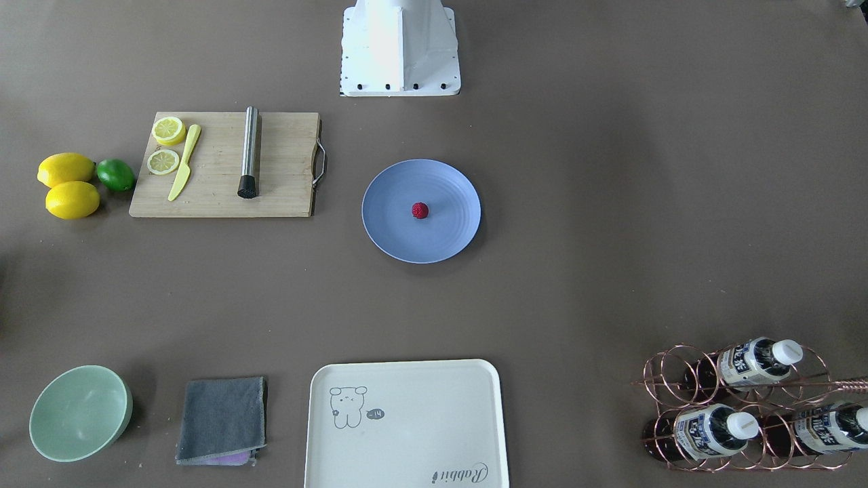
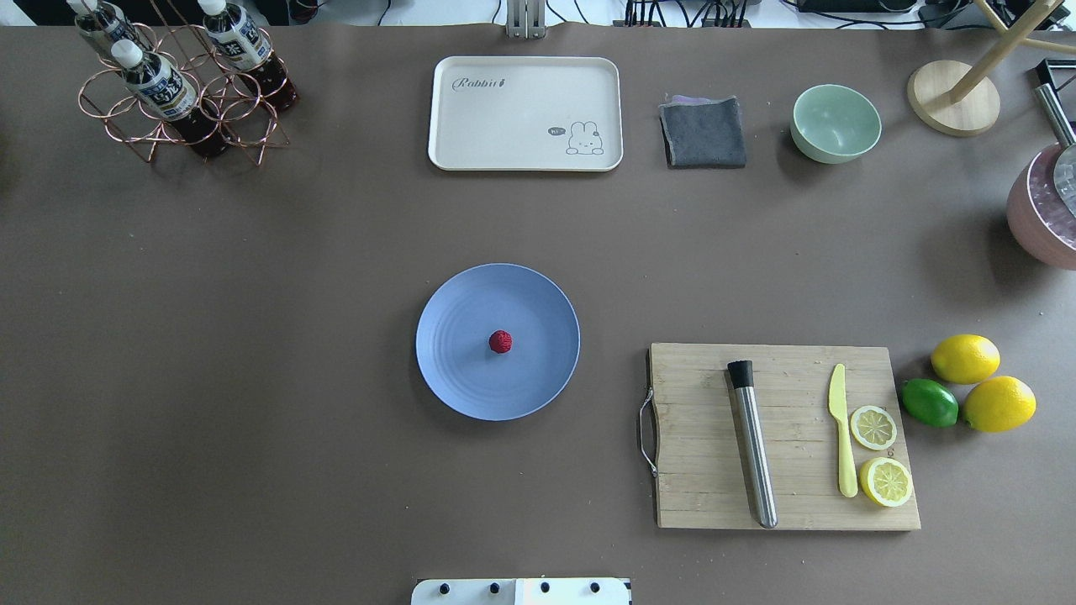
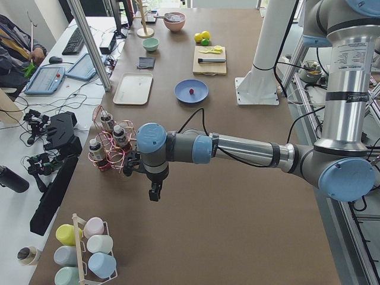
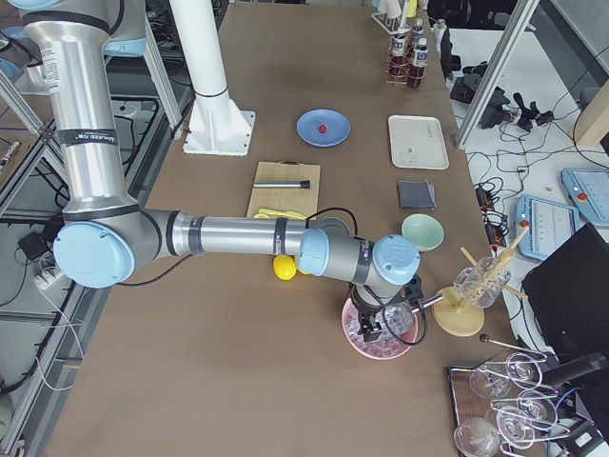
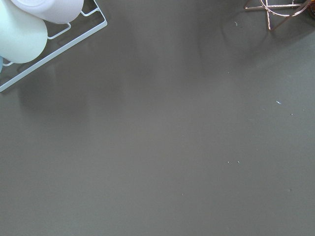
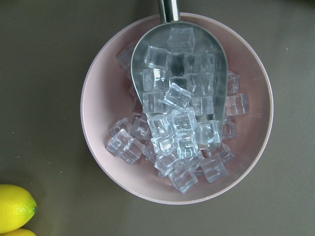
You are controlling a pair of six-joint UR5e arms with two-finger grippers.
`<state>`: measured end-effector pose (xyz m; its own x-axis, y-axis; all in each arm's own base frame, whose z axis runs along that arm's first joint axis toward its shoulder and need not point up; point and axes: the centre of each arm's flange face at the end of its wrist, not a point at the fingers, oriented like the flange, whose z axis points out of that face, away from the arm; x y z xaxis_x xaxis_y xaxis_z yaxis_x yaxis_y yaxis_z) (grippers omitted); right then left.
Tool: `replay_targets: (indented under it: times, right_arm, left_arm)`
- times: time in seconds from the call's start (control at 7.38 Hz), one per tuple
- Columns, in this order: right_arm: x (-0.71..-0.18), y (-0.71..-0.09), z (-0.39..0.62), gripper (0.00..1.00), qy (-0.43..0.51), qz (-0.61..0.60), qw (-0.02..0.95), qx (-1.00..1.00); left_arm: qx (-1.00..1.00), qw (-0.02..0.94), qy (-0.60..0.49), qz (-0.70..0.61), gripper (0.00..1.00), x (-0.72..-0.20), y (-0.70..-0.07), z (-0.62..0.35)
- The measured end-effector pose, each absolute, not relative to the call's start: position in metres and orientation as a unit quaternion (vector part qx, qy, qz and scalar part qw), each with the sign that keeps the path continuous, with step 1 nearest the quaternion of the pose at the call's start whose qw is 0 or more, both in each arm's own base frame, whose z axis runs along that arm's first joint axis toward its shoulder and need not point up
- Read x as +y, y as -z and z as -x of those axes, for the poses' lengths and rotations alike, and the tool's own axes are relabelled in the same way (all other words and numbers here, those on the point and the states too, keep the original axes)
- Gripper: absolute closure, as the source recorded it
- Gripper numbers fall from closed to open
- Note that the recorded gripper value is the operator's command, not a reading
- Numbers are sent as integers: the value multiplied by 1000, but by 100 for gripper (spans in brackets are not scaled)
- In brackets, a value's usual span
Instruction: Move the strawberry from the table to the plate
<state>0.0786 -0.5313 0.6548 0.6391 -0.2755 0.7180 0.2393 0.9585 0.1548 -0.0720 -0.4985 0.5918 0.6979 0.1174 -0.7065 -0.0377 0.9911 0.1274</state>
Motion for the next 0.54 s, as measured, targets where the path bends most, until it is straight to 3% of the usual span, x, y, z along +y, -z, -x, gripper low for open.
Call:
replay_targets:
  times: [0.54]
  right_arm:
    - [-517, -649, -83, 0, 147, -27, 917, -371]
  left_arm:
    - [385, 921, -32, -50, 2, -507, -584, 67]
